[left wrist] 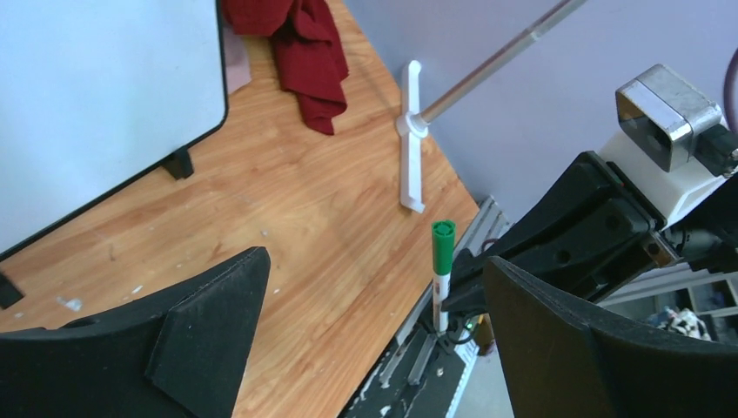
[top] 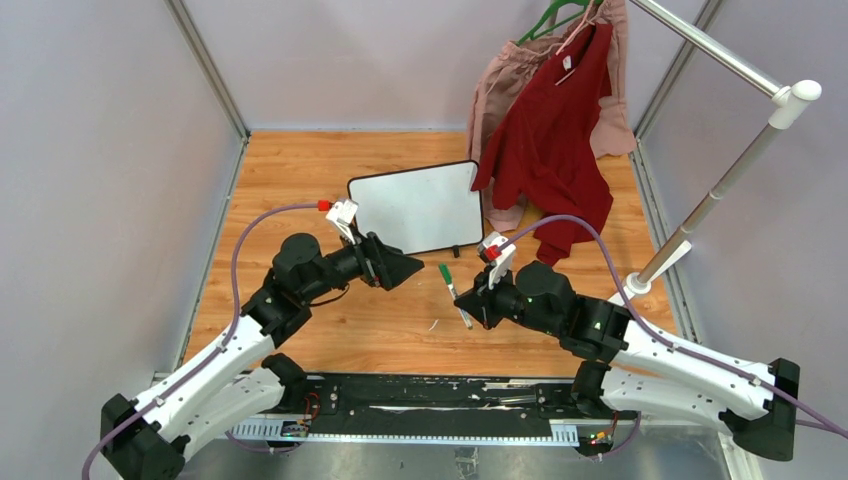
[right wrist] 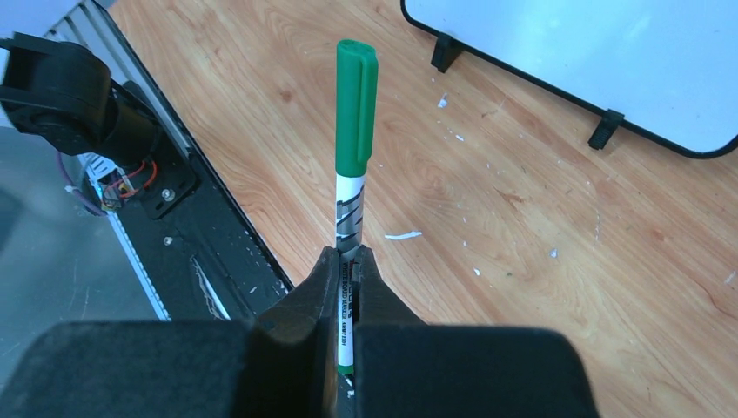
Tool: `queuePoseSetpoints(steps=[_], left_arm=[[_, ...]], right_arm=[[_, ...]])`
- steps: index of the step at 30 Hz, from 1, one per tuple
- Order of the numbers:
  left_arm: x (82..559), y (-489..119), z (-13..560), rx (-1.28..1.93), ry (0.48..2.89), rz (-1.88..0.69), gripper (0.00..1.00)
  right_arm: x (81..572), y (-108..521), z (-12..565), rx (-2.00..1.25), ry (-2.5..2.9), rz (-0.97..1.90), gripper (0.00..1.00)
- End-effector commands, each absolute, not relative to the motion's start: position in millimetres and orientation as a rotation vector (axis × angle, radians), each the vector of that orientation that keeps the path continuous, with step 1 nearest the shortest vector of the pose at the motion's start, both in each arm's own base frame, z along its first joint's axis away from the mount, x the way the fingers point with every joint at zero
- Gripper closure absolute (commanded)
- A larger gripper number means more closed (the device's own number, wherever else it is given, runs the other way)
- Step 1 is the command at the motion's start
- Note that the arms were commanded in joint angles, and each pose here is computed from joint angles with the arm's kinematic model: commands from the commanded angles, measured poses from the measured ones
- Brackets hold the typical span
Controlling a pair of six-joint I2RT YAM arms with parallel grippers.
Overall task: Write a sentence on the whiteboard
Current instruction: Pick up the whiteboard marker at the center of the board, then open the pen cap.
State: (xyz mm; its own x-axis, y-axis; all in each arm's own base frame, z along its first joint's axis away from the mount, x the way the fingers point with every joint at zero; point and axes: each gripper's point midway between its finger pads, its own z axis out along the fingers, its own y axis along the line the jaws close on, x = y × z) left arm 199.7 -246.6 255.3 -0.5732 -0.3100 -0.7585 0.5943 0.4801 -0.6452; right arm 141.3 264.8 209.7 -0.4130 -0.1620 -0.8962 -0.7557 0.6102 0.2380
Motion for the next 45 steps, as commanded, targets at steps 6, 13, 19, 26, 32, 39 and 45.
queuePoseSetpoints(steps=[6,13,19,26,32,39,45], left_arm=[[187.1,-277.9,296.4,0.331,1.699,-1.425,0.11],[171.6,-287.6,304.2,0.416,1.670,-1.494,0.25],[165.9,-289.3,301.0,0.441,1.679,-1.515,0.35],[164.1,-288.6,299.3,0.437,1.683,-1.520,0.50],[161.7,-289.2,300.4,0.443,1.680,-1.526,0.57],[157.8,-290.9,297.0,0.453,1.688,-1.535,0.65],[156.6,-290.1,296.8,0.454,1.684,-1.534,0.88]], right_arm=[[129.8,286.0,246.7,-0.769,1.773,0.967,1.00],[128.6,295.9,260.6,-0.771,1.741,1.014,1.00],[128.4,300.0,268.5,-0.761,1.726,1.039,1.00],[127.6,302.4,272.0,-0.757,1.721,1.054,1.00],[128.1,303.6,271.4,-0.753,1.726,1.054,1.00],[128.8,306.4,271.9,-0.748,1.724,1.060,1.00],[126.6,307.9,272.8,-0.746,1.723,1.074,1.00]])
